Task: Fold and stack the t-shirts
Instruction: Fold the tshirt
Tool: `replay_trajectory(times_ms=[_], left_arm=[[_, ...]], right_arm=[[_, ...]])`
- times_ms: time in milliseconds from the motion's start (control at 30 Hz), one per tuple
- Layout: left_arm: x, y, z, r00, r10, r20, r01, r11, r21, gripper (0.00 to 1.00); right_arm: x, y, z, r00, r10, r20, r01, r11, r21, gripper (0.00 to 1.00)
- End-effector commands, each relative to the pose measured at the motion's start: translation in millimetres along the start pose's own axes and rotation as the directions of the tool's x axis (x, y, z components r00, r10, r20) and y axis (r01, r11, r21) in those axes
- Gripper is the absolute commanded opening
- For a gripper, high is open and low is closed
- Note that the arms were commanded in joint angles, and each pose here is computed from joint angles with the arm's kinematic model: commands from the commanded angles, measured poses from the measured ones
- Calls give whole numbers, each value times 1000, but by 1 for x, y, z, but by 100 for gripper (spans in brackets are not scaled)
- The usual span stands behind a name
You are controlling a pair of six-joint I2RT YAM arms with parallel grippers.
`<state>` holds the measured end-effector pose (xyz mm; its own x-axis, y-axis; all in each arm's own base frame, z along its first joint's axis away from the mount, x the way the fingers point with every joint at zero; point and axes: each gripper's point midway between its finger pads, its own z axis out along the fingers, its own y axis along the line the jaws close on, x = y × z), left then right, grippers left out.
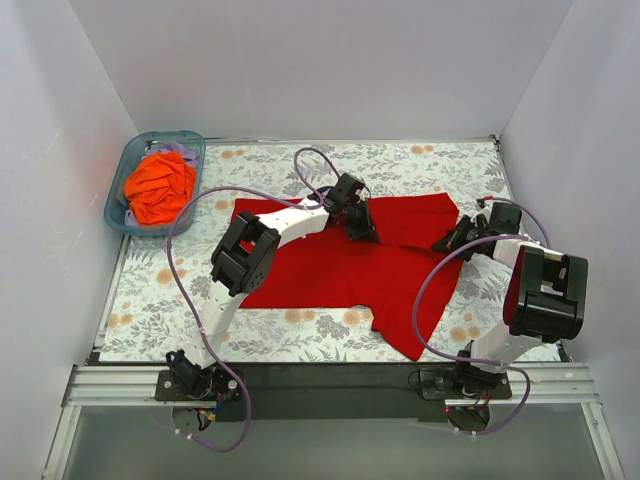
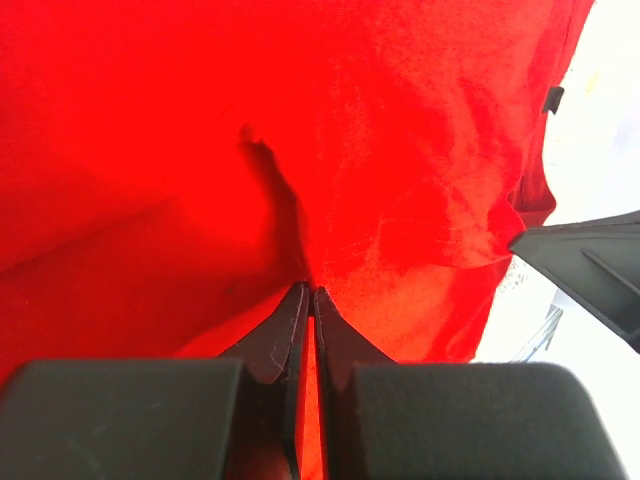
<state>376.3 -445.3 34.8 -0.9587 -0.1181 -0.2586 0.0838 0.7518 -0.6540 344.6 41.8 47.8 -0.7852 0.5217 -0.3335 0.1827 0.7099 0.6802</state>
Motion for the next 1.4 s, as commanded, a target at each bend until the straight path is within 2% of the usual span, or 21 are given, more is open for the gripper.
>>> replay_trajectory(times_ms=[0,267,333,367,400,433,500,533,567,667,833,967,1167,1367], left_arm=[[-17,-37,-35,999,39,28,-41,997,71,0],[-12,-30,-32,999,35,-1,-35,998,57,0],[-10,-29,-33,999,33,-5,-33,998,49,1],[-11,-28,-33,999,34,1,-34,999,41,4],[-11,-26,-36,999,34,5,-34,999,32,8],[-12,-25,-38,999,36,11,-36,999,22,17],[-19,-23,-43,998,41,43,-41,999,-6,28],[-25,-27,-52,997,49,65,-48,999,-3,33],[-31,-26,-58,995,47,86,-47,999,-10,42],[-56,-24,-85,985,43,167,-40,999,-23,55],[-100,18,-131,946,53,320,-12,991,-130,56],[-136,94,-164,918,32,396,72,967,-245,47],[-161,181,-183,902,35,431,149,911,-385,43],[-159,243,-176,915,-18,404,216,868,-448,41]], right_arm=[[1,4,-5,1000,-27,9,27,1000,4,1],[11,0,-4,1000,-26,-18,26,999,19,1],[16,-1,-3,999,-19,-33,19,1000,16,5],[16,-1,-3,999,-23,-35,23,1000,15,8],[16,-1,-2,999,-23,-39,24,1000,14,16],[16,-1,-3,999,-30,-38,31,999,15,19],[5,-1,-5,998,-67,-6,67,997,35,29],[0,0,-6,997,-81,9,81,996,44,31],[-11,4,-7,995,-98,34,96,994,45,32],[-33,9,-8,989,-124,86,119,991,59,34],[-79,28,-2,967,-173,187,172,985,19,34],[-107,44,9,950,-197,242,215,975,-51,32],[-130,44,34,955,-166,245,196,975,-104,30],[-138,27,62,965,-148,216,173,980,-103,30]])
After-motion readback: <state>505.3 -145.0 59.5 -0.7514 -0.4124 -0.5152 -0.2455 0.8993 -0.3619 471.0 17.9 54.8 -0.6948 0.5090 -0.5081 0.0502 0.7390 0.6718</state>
